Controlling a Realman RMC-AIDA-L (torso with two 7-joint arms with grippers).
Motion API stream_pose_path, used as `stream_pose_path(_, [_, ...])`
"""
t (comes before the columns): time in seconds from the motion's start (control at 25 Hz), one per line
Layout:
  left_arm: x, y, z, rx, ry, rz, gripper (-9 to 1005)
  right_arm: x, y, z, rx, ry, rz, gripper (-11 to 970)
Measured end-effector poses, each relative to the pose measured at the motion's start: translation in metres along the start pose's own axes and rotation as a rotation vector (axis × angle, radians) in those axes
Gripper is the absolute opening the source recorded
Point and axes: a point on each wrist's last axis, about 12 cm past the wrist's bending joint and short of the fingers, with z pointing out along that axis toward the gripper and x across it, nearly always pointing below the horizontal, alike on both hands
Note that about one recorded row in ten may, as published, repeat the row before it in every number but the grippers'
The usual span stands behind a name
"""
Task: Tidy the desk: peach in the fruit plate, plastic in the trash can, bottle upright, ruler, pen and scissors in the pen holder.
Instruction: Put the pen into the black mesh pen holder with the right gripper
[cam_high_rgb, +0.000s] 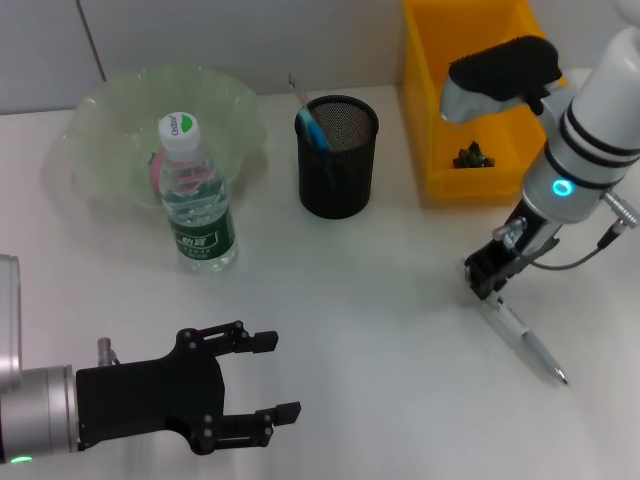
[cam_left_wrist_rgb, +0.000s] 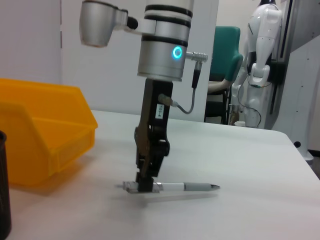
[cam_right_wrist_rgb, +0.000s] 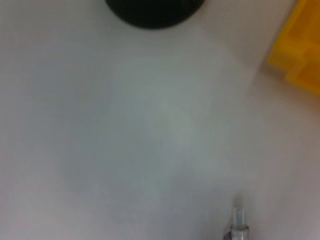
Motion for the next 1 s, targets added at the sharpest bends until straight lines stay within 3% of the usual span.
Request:
stream_pose_path(0.2, [0.0, -0.001, -0.002, 0.003, -0.009, -0.002, 785, -0.004, -0.003, -0.023, -0.012, -0.122, 0.004, 133])
stream_pose_path(0.44, [0.0, -0.001, -0.004, -0.007, -0.017, -0.007, 785, -0.009, -0.01, -0.092, -0.034, -0.553, -0.057, 141])
stream_pose_path(0.56, [-0.001, 0.0, -0.005, -0.019, -0.026, -0.01, 785, -0.008, -0.01, -0.112, -0.061, -0.745, -0.127, 145])
stream_pose_path(0.72, [-0.002, 0.0, -0.005, -0.016, -0.033, -0.008, 785, -0.007, -0.011, -0.115, -0.065, -0.933, -0.231, 150])
stream_pose_path(1.0, [-0.006, 0.0, -0.007, -0.006, -0.061, -0.009, 785, -0.006, -0.012, -0.081, -0.137, -1.152, -0.357, 160])
